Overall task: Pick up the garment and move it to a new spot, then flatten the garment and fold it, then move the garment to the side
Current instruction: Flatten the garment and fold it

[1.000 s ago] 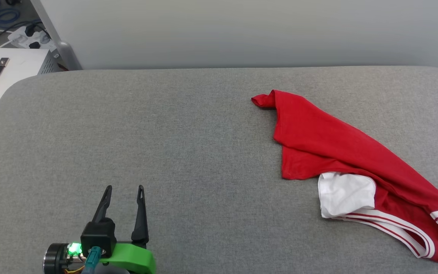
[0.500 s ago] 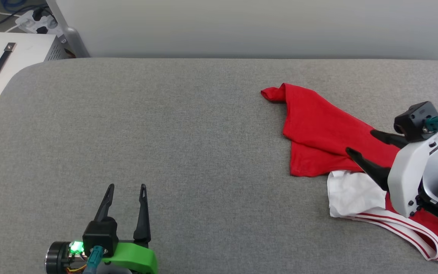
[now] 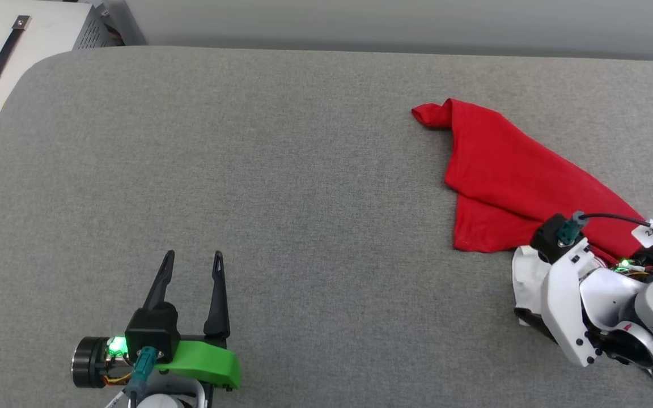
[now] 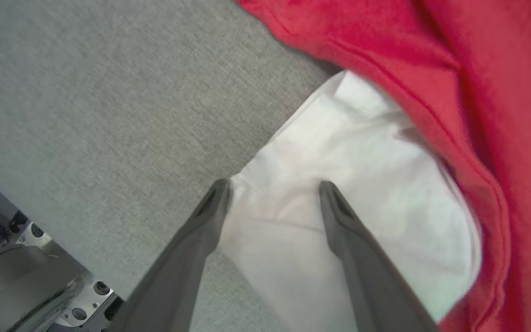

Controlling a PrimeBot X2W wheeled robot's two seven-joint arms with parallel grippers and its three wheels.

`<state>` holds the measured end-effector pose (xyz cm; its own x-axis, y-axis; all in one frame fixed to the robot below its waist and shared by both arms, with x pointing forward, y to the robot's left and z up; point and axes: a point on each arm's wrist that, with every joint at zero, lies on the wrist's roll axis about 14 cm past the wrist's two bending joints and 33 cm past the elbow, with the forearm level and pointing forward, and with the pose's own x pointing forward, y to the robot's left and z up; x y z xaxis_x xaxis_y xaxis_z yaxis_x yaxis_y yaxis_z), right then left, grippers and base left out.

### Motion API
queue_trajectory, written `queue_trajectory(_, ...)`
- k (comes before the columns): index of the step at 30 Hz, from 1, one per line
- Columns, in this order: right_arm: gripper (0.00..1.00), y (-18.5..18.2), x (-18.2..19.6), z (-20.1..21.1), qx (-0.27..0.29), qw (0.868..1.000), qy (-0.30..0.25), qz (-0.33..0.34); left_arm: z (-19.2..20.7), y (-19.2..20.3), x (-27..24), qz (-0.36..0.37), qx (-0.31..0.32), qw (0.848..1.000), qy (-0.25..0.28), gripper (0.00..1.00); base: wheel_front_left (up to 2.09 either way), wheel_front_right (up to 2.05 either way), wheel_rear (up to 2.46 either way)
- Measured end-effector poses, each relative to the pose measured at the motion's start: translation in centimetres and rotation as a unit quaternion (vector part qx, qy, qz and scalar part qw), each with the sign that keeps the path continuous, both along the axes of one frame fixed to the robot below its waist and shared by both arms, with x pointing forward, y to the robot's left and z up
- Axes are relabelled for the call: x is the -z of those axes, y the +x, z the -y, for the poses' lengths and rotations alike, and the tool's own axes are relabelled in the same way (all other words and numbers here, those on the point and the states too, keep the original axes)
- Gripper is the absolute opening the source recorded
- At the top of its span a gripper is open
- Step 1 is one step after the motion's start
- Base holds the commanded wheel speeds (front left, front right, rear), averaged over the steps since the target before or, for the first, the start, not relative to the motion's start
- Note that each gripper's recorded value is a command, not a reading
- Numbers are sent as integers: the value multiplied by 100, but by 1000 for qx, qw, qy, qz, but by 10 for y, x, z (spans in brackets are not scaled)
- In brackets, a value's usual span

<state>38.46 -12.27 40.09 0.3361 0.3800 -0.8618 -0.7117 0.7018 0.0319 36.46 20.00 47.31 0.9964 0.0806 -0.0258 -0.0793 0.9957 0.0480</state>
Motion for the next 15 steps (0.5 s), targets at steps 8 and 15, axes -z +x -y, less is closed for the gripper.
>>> queue_trajectory(8, 100, 2, 43, 1, -5, 999, -27, -36, -9, 3, 6, -10, -14, 1000, 4, 100, 0, 0, 0)
queue_trajectory(15, 0, 15, 31, -14, 7, 999, 31, -1, -12, 2, 4, -7, -18, 1000, 4, 100, 0, 0, 0)
